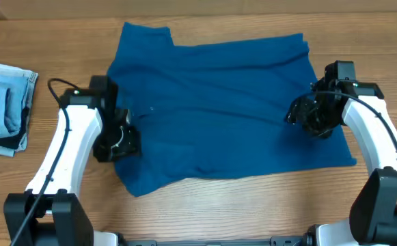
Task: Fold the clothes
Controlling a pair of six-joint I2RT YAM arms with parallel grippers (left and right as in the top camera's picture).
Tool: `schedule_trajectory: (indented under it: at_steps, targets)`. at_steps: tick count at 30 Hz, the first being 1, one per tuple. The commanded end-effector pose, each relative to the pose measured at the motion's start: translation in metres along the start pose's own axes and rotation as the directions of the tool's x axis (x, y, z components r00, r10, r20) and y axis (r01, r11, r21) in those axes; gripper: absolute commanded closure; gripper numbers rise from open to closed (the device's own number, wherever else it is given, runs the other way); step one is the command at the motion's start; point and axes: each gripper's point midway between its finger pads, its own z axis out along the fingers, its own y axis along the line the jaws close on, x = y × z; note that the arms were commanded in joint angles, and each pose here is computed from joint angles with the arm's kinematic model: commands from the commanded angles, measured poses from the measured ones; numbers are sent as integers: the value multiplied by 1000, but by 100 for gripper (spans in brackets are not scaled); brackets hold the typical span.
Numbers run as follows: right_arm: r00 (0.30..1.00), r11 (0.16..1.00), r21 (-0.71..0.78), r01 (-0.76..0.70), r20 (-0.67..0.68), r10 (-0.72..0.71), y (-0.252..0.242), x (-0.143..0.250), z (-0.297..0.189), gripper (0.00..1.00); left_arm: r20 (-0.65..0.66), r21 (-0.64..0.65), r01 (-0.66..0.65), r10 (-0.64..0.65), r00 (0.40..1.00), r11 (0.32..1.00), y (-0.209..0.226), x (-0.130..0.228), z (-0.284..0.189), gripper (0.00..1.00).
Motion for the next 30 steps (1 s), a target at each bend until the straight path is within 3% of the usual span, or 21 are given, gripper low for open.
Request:
schedule_trajectory:
  at_steps: [1, 5, 12, 24, 30]
  targets:
    - [1000, 1000, -4, 2, -23, -2, 0, 9, 2, 32, -21, 34, 60, -60, 998, 998, 0, 10, 21, 38]
    - [1000, 1000, -2, -1, -29, 1, -2, 11, 4, 32, 29, 48, 85, -86, 996, 995, 1, 0, 40, 34]
    - [1000, 1000, -10, -2, -25, 1, 0, 10, 4, 32, 172, 180, 23, -55, 984, 983, -20, -34, 52, 32]
    - [1000, 1000, -13, 1, -16, -1, 1, 8, 4, 32, 310, 137, -67, 22, 950, 988, -17, -64, 46, 38]
    - [1000, 1000, -13, 1, -17, -1, 1, 8, 4, 33, 304, 114, -108, 69, 950, 988, -27, -65, 56, 41]
